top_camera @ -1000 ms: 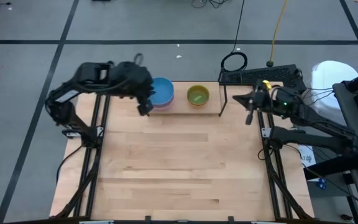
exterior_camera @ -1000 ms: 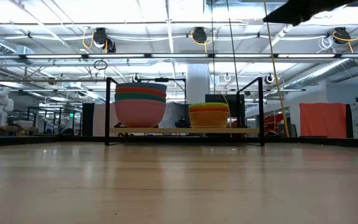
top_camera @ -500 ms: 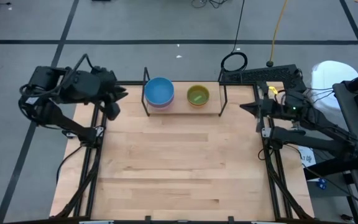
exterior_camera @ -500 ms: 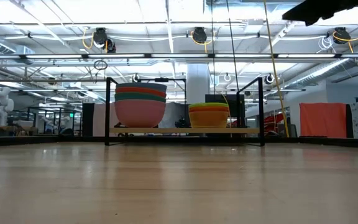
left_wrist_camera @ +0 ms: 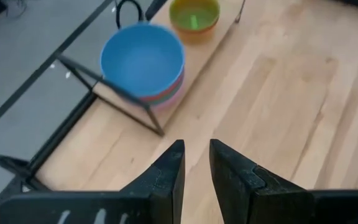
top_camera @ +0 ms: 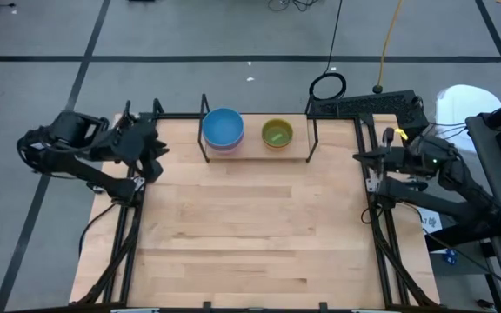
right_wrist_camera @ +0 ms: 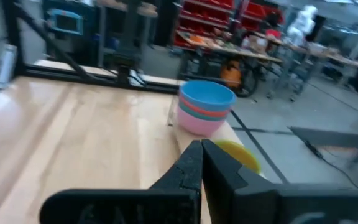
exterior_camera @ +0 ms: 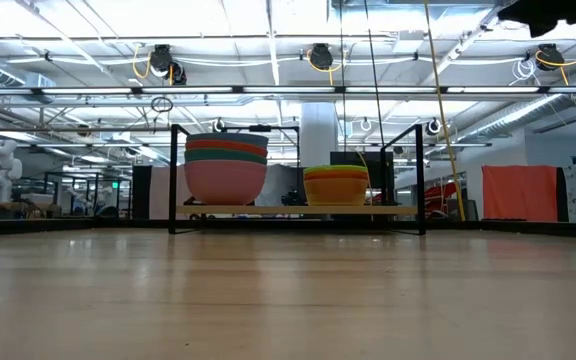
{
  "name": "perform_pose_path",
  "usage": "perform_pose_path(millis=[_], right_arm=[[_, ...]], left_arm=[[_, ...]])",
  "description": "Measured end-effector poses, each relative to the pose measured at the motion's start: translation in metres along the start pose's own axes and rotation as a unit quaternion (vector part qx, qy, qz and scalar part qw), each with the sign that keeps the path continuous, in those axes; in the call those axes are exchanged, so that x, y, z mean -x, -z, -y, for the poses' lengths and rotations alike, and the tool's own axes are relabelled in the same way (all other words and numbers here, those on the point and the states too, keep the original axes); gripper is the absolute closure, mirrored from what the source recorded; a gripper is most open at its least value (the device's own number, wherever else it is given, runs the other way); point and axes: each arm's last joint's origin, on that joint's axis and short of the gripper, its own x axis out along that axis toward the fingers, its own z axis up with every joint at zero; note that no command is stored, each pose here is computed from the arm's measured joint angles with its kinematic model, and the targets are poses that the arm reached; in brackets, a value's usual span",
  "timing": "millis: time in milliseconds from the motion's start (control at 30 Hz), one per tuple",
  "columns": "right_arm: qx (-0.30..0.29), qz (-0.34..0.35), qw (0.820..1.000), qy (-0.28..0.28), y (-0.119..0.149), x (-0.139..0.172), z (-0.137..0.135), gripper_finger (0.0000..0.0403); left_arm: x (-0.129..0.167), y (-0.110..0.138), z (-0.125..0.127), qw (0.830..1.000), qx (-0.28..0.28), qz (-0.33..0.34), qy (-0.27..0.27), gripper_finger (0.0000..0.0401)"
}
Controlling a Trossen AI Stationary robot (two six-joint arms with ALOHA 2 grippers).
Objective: Place and stack bowls onto a shelf
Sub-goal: Return to Home Position
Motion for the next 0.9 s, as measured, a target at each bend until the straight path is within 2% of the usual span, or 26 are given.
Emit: perform_pose_path(millis=[100,267,533,900], right_arm=[[0.005,0.021,0.999,-0.03,0.001,0.007,-0.003,0.0403],[0.01,0.033,0.999,-0.028,0.003,0.015,-0.006,0.0403],[0.003,0.015,0.999,-0.033,0.013,0.024,-0.01,0.0403],[-0.002,-0.002,0.999,-0.038,0.02,0.031,-0.013,0.0403]], left_arm=[[-0.006,0.013,-0.002,1.0,-0.005,-0.013,-0.004,0.032],[-0.007,0.031,-0.008,1.0,0.014,-0.019,0.005,0.0325],[0.001,0.055,-0.022,0.999,0.022,-0.012,0.039,0.0394],[-0.012,0.101,-0.047,0.999,0.015,-0.008,0.046,0.0376]])
